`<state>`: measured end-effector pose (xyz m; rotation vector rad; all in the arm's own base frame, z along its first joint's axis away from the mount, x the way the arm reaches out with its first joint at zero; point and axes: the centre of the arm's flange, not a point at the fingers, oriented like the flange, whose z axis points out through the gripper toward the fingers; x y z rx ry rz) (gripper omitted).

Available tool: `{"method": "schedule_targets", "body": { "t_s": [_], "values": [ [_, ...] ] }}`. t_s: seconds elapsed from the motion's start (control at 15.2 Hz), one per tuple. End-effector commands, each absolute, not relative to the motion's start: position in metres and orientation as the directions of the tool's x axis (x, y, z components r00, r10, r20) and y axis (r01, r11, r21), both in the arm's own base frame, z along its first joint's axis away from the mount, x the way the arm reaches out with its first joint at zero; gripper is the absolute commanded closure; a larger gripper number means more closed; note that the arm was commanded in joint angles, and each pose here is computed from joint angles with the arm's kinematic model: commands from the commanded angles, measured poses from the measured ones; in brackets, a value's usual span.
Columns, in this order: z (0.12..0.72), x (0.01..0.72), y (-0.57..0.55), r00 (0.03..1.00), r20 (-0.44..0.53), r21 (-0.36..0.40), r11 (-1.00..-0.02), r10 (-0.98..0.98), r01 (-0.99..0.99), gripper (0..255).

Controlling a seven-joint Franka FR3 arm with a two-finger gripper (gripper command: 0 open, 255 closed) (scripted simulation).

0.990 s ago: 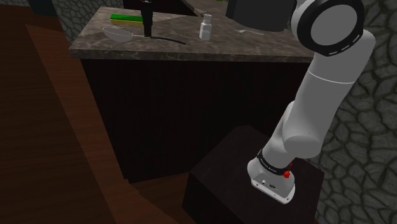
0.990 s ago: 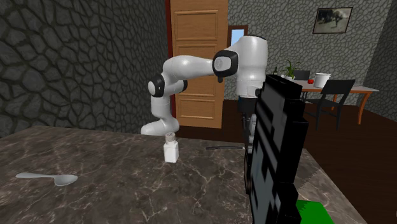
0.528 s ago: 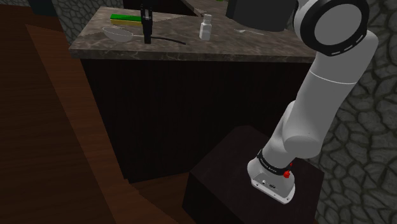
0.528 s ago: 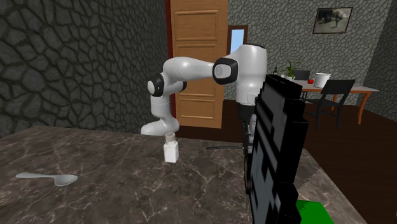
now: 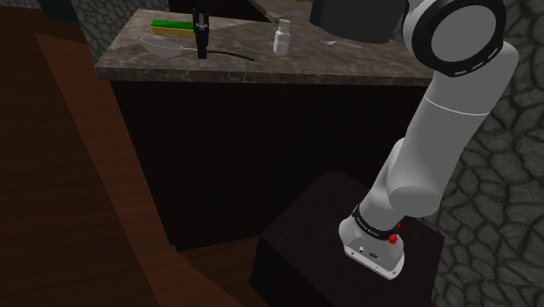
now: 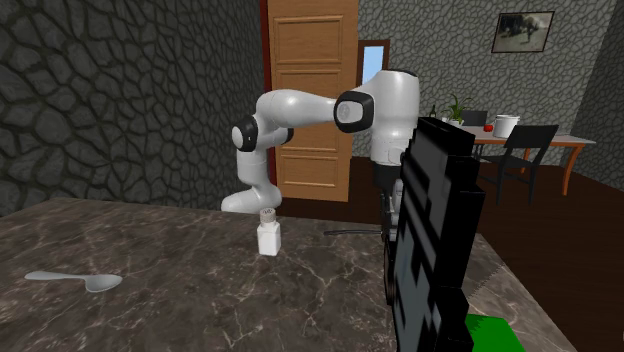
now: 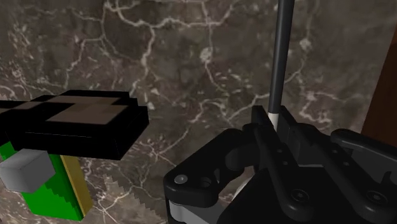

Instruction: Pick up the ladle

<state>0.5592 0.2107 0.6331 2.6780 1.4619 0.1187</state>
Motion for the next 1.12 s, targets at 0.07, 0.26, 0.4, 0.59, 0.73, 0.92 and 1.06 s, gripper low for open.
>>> {"method": "schedule_targets", "body": {
  "t_s": [0.07, 0.26, 0.4, 0.59, 0.73, 0.92, 1.06],
  "values": [
    [0.644, 0.559, 0.211, 0.539, 0.026, 0.114, -0.538, 0.842, 0.835, 255],
    [0.660, 0.559, 0.211, 0.539, 0.026, 0.114, -0.538, 0.842, 0.835, 255],
    [0.670, 0.559, 0.211, 0.539, 0.026, 0.114, -0.538, 0.842, 0.835, 255],
    [0.686, 0.559, 0.211, 0.539, 0.026, 0.114, -0.538, 0.842, 0.835, 255],
    [0.697, 0.559, 0.211, 0.539, 0.026, 0.114, -0.538, 0.842, 0.835, 255],
    [0.712, 0.559, 0.211, 0.539, 0.026, 0.114, -0.538, 0.842, 0.835, 255],
    [0.713, 0.559, 0.211, 0.539, 0.026, 0.114, -0.538, 0.842, 0.835, 255]
  ]
}}
